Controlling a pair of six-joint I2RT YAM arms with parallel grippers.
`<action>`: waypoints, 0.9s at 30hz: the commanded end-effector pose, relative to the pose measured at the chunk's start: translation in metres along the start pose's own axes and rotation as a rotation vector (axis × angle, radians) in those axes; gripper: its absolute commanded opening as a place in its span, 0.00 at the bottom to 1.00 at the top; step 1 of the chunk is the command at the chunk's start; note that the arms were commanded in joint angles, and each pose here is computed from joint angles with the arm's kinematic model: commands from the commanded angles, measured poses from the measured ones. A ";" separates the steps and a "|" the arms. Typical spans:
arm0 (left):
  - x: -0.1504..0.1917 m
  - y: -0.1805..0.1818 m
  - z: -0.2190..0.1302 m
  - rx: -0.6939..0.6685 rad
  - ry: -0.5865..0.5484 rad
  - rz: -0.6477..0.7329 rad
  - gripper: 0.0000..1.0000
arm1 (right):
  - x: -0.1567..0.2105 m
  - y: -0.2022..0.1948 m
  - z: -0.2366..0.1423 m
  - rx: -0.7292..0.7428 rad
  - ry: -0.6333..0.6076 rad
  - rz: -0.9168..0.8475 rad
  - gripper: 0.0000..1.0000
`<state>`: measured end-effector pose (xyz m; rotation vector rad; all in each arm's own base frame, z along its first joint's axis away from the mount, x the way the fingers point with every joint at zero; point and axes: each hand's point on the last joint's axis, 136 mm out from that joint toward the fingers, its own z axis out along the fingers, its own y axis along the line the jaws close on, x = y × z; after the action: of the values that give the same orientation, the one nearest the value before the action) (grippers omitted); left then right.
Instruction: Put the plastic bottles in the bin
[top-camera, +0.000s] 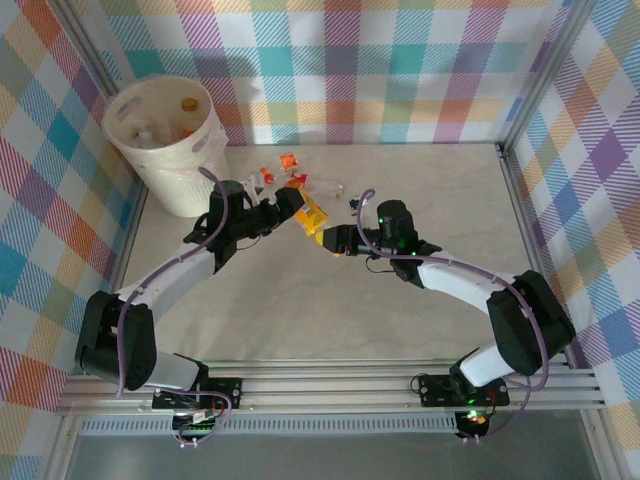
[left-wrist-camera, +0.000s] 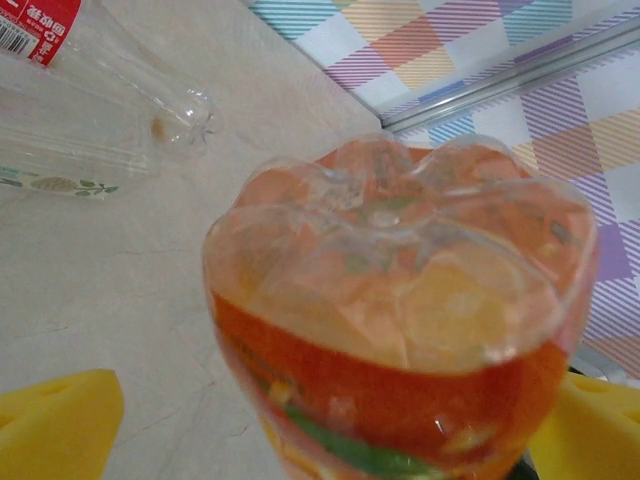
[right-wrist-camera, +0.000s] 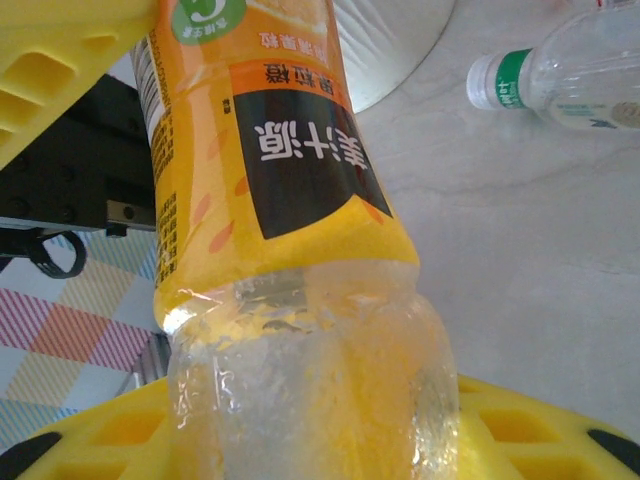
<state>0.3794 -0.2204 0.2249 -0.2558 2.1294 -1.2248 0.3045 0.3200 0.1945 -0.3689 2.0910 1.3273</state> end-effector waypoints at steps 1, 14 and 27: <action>-0.012 -0.018 0.006 0.047 -0.044 0.012 0.98 | -0.005 0.028 0.002 -0.119 -0.014 -0.037 0.42; -0.010 -0.030 0.005 0.096 -0.065 0.042 0.61 | 0.000 0.034 0.013 -0.172 0.010 -0.036 0.50; -0.043 -0.037 -0.042 -0.104 -0.217 0.247 0.56 | -0.044 0.038 -0.039 0.114 -0.136 -0.428 1.00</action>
<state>0.3824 -0.2065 0.2411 -0.2350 2.0668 -1.0383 0.2933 0.3132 0.2273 -0.5684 1.9398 1.1502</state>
